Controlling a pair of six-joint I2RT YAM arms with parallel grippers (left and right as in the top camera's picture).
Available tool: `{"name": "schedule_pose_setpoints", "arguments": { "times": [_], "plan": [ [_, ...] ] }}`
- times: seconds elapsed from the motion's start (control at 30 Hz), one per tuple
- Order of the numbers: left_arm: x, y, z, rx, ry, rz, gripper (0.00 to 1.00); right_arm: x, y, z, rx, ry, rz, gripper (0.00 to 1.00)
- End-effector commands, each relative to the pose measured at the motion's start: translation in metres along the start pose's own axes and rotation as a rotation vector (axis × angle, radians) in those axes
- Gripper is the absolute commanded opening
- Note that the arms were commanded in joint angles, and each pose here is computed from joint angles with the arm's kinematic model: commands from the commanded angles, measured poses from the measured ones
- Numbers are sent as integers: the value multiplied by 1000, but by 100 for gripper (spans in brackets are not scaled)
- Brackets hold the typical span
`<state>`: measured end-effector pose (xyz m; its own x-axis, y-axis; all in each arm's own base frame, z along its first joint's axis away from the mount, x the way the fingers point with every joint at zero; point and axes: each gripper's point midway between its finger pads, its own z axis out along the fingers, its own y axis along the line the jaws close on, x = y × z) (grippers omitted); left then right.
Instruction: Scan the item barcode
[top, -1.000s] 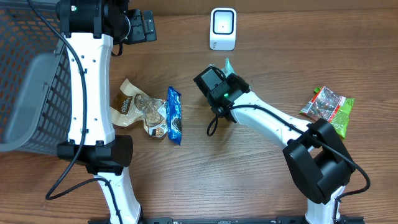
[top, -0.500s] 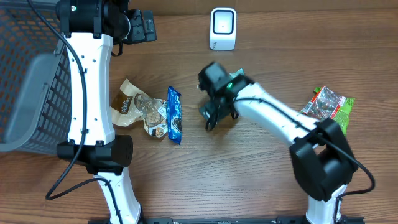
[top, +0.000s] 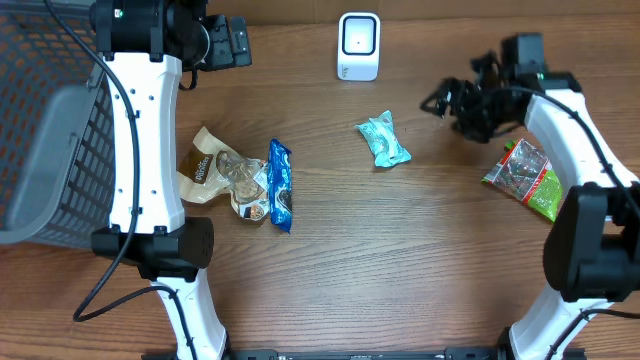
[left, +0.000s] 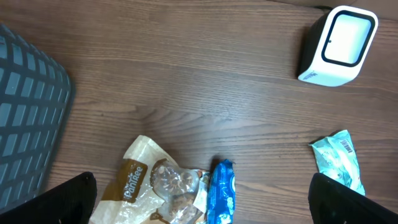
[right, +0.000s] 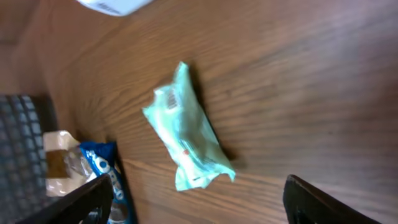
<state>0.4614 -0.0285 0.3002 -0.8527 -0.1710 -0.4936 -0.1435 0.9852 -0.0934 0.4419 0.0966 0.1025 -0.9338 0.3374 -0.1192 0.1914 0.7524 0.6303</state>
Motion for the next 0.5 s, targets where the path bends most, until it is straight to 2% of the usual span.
{"name": "schedule_pose_setpoints", "arguments": {
  "times": [0.0,0.47],
  "plan": [
    [-2,0,-3,-3,-10,2,100,30,10,24,-95,89,91,87],
    [-2,0,-3,-3,-10,1,100,50,-11,80,-75,-14,224,82]
  ]
}}
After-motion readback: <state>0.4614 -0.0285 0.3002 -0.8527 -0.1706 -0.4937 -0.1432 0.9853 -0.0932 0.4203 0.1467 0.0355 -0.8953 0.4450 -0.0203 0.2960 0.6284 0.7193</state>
